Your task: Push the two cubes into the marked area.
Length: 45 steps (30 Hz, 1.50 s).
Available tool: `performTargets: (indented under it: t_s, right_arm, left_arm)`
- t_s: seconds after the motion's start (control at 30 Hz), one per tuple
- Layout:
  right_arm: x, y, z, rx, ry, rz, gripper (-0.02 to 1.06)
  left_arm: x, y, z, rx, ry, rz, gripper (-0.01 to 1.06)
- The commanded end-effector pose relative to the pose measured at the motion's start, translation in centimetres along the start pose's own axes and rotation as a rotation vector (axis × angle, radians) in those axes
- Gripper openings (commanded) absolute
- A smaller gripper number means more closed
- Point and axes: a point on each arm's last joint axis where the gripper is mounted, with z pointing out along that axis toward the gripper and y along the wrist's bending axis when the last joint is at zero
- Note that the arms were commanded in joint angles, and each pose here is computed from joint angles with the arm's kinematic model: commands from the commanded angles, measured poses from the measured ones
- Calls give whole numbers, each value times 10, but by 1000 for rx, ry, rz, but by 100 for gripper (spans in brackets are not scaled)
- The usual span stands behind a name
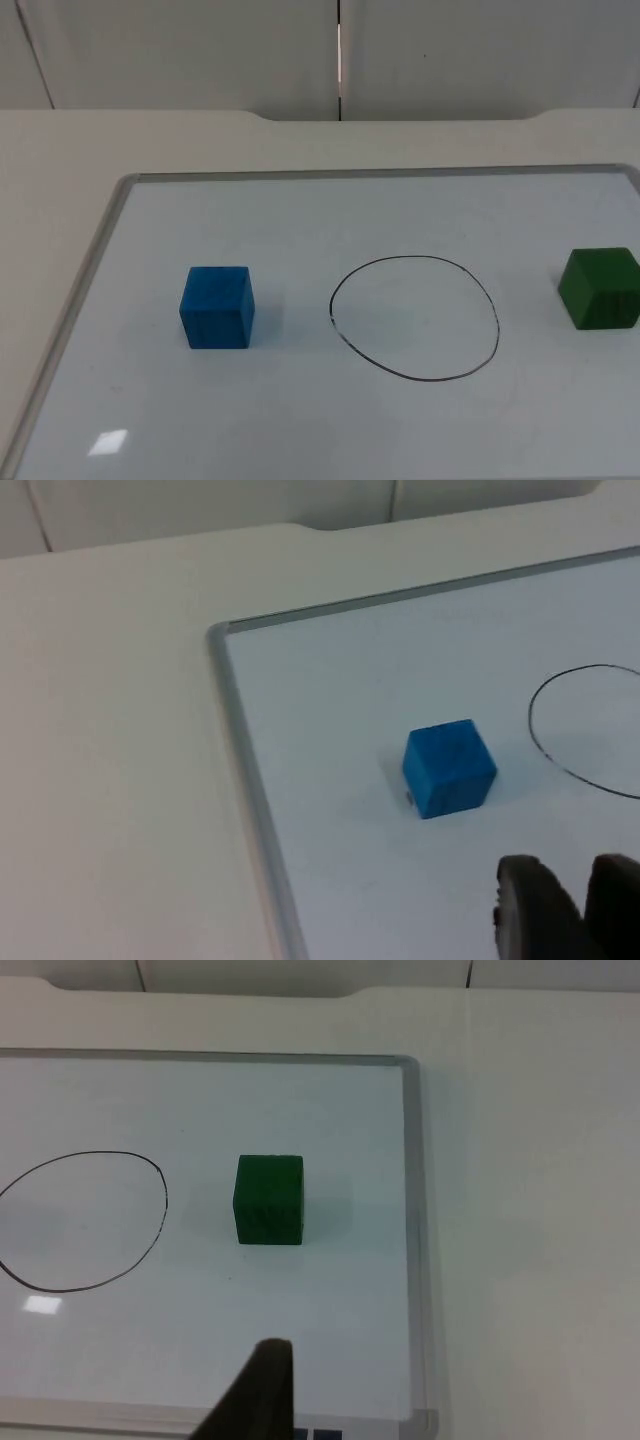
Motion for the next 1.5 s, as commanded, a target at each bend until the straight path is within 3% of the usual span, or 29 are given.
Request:
performTargets:
  t_s: [0.0, 0.8, 0.97, 1.03, 1.47]
  right_arm:
    - [0, 0, 0, 3, -6, 4, 105]
    - [0, 0, 0, -1, -6, 6, 105]
    - [0, 0, 0, -1, -6, 6, 105]
    - [0, 0, 0, -1, -6, 6, 105]
    - [0, 0, 0, -1, -6, 6, 105]
  left_arm:
    - [-10, 0, 7, 29, -30, -28, 14]
    - [-42, 20, 69, 37, -21, -210, 12]
    - [-42, 24, 84, 37, 22, -231, 10]
    - [-43, 29, 98, 23, 52, -251, 0]
    - [-38, 37, 154, 89, 137, -278, 0]
